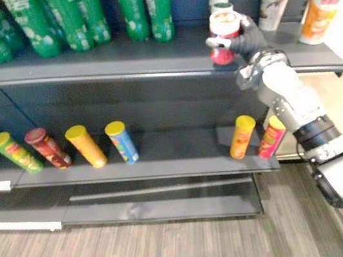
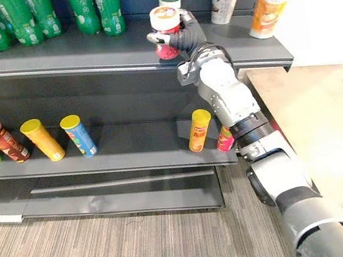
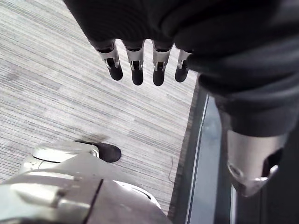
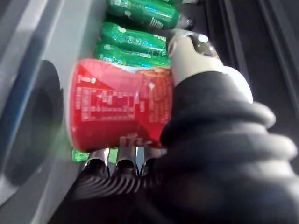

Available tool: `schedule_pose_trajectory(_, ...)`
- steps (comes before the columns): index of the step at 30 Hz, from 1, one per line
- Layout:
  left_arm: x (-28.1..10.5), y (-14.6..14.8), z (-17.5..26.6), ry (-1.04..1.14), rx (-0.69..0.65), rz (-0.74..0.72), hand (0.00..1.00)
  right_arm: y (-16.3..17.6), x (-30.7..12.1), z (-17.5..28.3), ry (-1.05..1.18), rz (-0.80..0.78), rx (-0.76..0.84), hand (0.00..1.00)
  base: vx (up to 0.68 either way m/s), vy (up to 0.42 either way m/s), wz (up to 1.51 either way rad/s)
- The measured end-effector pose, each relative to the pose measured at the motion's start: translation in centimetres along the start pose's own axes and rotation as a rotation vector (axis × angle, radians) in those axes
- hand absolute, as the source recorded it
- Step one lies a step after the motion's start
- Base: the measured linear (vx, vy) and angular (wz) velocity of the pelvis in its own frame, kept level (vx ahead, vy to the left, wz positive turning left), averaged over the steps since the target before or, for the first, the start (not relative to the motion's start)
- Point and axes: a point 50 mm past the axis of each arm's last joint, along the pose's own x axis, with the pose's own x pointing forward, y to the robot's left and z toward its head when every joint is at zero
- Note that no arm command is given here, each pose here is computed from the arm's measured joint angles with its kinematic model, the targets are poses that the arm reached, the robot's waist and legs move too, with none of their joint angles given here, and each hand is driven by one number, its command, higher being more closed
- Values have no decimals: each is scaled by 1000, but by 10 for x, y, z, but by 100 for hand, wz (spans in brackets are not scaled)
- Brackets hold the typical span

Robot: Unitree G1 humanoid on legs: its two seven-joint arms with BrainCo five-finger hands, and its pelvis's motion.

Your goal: Put the gum and the chips on the shelf.

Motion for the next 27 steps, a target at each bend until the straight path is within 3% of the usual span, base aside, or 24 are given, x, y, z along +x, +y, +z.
schedule_pose_trajectory(27, 2, -5, 23, -85, -6, -27, 0, -25, 15, 29, -101, -26, -40, 100, 7, 1, 2)
